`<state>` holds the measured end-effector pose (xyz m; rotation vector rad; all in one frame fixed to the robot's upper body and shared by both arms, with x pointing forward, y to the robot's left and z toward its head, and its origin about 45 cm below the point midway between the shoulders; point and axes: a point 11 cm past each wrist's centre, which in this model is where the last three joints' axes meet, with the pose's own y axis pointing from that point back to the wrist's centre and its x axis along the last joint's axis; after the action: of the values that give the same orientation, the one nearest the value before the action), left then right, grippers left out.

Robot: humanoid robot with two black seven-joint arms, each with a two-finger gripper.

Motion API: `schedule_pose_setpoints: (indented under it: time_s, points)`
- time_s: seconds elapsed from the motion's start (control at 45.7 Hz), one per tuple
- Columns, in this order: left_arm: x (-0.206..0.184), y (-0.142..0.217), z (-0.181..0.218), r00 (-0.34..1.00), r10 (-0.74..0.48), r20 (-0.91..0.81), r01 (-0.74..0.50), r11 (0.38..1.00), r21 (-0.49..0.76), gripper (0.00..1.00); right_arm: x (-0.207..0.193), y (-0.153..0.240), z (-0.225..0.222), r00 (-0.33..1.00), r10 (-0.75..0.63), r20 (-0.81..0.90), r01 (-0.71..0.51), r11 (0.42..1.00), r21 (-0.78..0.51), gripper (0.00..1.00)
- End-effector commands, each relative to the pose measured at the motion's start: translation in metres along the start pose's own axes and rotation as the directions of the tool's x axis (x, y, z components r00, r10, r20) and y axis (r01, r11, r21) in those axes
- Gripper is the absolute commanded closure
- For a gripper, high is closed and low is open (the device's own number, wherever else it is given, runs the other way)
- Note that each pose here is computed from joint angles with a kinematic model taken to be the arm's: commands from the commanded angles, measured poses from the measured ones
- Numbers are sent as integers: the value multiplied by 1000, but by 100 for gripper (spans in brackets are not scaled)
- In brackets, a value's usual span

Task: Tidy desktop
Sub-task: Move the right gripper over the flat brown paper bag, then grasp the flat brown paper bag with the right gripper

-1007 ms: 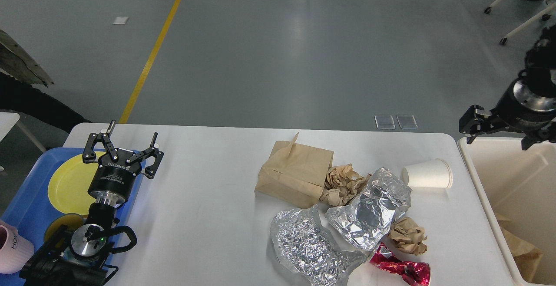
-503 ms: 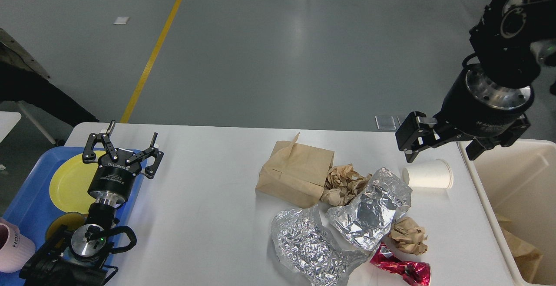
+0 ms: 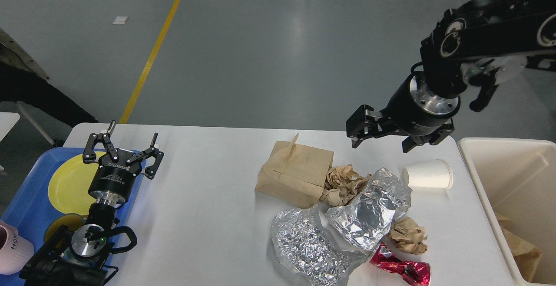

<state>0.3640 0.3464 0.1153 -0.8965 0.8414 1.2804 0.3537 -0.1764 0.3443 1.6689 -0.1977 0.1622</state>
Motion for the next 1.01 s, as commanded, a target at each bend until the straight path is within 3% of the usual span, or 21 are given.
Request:
schedule_pose_setpoints:
  time_s: [0.0, 0.219, 0.394, 0.525, 0.7, 0.766, 0.985]
  points:
    - [0, 0, 0, 1000, 0, 0, 0, 1000, -1, 3, 2, -30, -28, 997, 9, -77, -4, 998, 62, 4]
    - [0, 0, 0, 1000, 0, 0, 0, 1000, 0, 3, 20, -104, -48, 982, 174, -75, -165, 979, 117, 2]
    - [0, 0, 0, 1000, 0, 0, 0, 1000, 2, 3, -13, -151, -75, 894, 175, -413, -154, 984, 85, 4]
    - [0, 0, 0, 1000, 0, 0, 0, 1000, 2, 3, -43, -184, -92, 790, 185, -585, -130, 982, 135, 6]
    - [0, 0, 0, 1000, 0, 0, 0, 1000, 0, 3, -48, -217, -110, 713, 272, -646, -205, 962, 178, 6]
    - [0, 0, 0, 1000, 0, -2, 0, 1000, 0, 3, -30, -226, -101, 718, 320, -619, -274, 946, 171, 6]
    - [0, 0, 0, 1000, 0, 0, 0, 1000, 0, 3, -30, -250, -81, 728, 375, -574, -340, 924, 174, 6]
